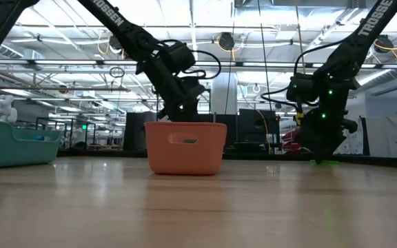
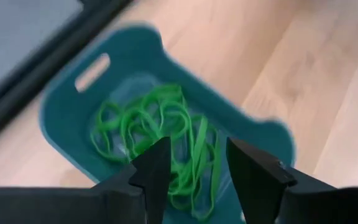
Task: Sort rubber bands into baskets
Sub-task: Put the green rubber band into the blue bin
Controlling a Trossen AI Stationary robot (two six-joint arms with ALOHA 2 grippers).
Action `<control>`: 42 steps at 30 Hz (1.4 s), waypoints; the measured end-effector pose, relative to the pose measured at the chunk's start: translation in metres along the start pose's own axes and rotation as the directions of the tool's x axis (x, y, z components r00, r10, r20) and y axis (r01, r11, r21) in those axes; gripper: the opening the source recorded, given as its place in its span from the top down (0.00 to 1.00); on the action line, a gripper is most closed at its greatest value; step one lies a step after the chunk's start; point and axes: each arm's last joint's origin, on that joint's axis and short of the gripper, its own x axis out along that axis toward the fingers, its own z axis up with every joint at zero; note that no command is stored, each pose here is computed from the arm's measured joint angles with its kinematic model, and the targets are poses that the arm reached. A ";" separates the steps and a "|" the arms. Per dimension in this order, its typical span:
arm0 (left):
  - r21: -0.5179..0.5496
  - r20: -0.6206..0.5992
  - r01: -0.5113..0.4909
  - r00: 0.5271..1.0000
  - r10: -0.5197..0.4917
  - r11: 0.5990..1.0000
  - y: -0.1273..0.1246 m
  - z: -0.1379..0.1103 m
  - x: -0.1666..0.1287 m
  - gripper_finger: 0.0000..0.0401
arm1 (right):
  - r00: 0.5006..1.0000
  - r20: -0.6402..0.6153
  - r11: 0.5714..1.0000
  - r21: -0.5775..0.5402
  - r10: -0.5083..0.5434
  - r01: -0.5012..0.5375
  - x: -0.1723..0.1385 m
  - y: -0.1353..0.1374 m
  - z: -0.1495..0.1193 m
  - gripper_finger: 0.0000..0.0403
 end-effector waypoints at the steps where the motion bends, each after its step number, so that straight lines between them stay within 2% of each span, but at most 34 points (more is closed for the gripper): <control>1: 0.007 -0.024 -0.003 1.000 0.003 1.000 -0.001 -0.001 0.001 0.60 | 1.000 -0.001 1.000 0.000 0.000 0.000 0.000 0.000 0.000 0.69; 3: 0.027 -0.069 -0.015 0.997 0.017 1.000 -0.004 -0.002 0.005 0.60 | 1.000 -0.001 1.000 0.000 0.000 0.000 0.000 0.000 0.000 0.69; 8: 0.074 -0.021 -0.027 0.999 0.029 0.997 -0.014 0.012 0.001 0.60 | 1.000 -0.008 1.000 -0.001 0.010 -0.010 0.000 0.000 -0.001 0.72; 11: 0.076 0.028 -0.025 0.999 0.023 0.997 -0.017 0.027 -0.010 0.60 | 1.000 -0.020 1.000 -0.020 0.020 -0.020 0.000 0.000 -0.002 0.81; 14: 0.076 0.074 -0.017 0.997 0.011 0.997 -0.020 0.041 -0.026 0.60 | 0.999 -0.031 0.999 -0.043 0.031 -0.032 0.000 0.001 -0.003 0.95; 19: 0.160 0.089 0.026 0.995 -0.040 0.987 -0.042 0.043 -0.048 0.60 | 0.999 -0.028 0.996 -0.074 0.043 -0.045 0.000 0.001 -0.003 0.99; 21: 0.188 0.134 0.041 0.989 -0.067 0.981 -0.052 0.042 -0.059 0.60 | 0.996 -0.016 0.993 -0.078 0.086 -0.087 -0.004 0.001 -0.002 1.00; 24: 0.212 0.222 0.063 0.969 -0.110 0.975 -0.065 0.032 -0.068 0.60 | 0.970 -0.006 0.967 -0.077 0.243 -0.243 -0.017 0.003 -0.003 1.00; 28: 0.221 0.335 0.176 0.910 -0.244 0.959 -0.083 0.004 -0.062 0.60 | 0.885 0.093 0.887 -0.124 0.456 -0.444 -0.046 0.013 0.002 1.00; 31: 0.211 0.440 0.322 0.812 -0.384 0.923 -0.096 -0.009 -0.058 0.60 | 0.782 0.166 0.796 -0.214 0.601 -0.566 -0.070 0.028 0.002 1.00; 34: 0.156 0.509 0.437 0.733 -0.451 0.886 -0.108 -0.020 -0.052 0.60 | 0.682 0.237 0.720 -0.294 0.692 -0.629 -0.093 0.043 0.001 1.00; 37: 0.157 0.481 0.462 0.736 -0.476 0.873 -0.119 -0.031 -0.042 0.60 | 0.582 0.283 0.646 -0.372 0.763 -0.666 -0.113 0.060 -0.002 1.00; 40: 0.305 0.453 0.398 0.739 -0.499 0.865 -0.128 -0.037 -0.040 0.60 | 0.470 0.296 0.555 -0.453 0.832 -0.697 -0.129 0.076 -0.007 1.00; 42: 0.403 0.441 0.351 0.734 -0.515 0.845 -0.136 -0.041 -0.041 0.60 | 0.364 0.284 0.461 -0.513 0.887 -0.724 -0.140 0.084 -0.008 1.00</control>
